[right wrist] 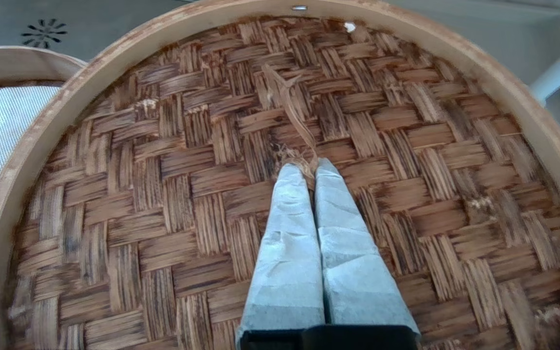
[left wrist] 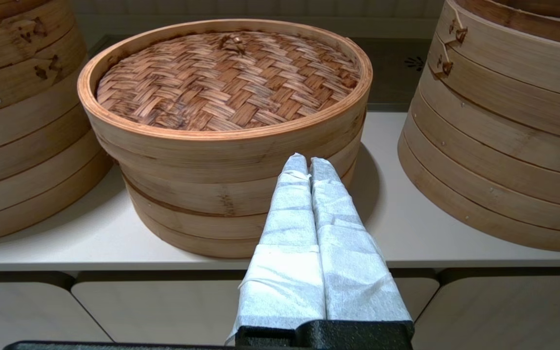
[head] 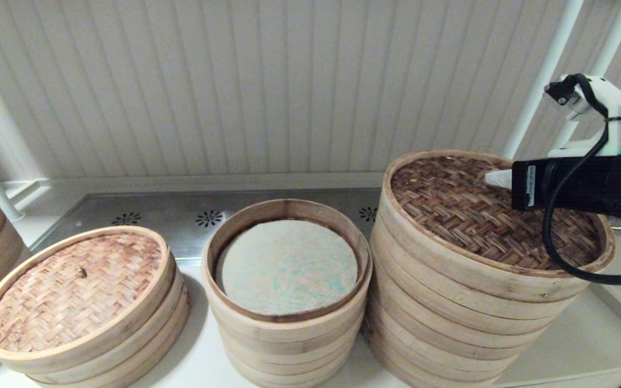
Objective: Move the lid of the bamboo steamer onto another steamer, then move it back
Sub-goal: Put the steamer
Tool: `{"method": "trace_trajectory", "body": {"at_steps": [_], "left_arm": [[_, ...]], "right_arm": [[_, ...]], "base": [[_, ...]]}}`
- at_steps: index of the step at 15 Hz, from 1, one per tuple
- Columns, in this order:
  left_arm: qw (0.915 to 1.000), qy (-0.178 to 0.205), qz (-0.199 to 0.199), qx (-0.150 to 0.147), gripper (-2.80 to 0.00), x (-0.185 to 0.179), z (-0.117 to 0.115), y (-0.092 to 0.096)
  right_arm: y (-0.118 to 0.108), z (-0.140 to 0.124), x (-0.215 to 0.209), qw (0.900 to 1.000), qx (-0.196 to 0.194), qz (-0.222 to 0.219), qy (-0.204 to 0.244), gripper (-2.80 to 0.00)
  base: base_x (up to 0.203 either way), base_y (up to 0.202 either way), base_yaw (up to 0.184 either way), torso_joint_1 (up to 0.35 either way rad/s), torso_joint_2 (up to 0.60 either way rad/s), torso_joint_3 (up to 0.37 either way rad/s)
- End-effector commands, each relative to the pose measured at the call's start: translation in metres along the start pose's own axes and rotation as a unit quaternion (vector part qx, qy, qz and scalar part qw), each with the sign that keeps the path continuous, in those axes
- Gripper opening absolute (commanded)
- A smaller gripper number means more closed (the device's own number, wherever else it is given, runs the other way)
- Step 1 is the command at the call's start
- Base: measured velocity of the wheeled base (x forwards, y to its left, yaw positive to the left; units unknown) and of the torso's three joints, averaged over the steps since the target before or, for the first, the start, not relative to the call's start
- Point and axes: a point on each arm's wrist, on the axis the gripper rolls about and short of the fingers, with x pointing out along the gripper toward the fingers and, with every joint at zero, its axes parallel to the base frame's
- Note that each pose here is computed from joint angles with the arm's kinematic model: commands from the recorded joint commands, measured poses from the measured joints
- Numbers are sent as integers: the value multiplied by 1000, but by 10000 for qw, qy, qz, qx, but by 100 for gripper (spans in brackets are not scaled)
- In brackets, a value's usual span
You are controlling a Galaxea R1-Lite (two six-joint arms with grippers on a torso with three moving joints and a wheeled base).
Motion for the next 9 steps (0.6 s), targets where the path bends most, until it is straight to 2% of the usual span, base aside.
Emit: {"method": "trace_trajectory", "body": {"at_steps": [1,9], "left_arm": [[10000,-1,4,-2,-280,0,0,0],[10000,-3,4,-2,-280,0,0,0]], "right_arm": [[-4,-1,4,10000,38,3,18,-280],[-1,-16,13,9996,11,159,217,-280]], "base": [[0,0,0,0,0,0],[0,0,0,0,0,0]]}}
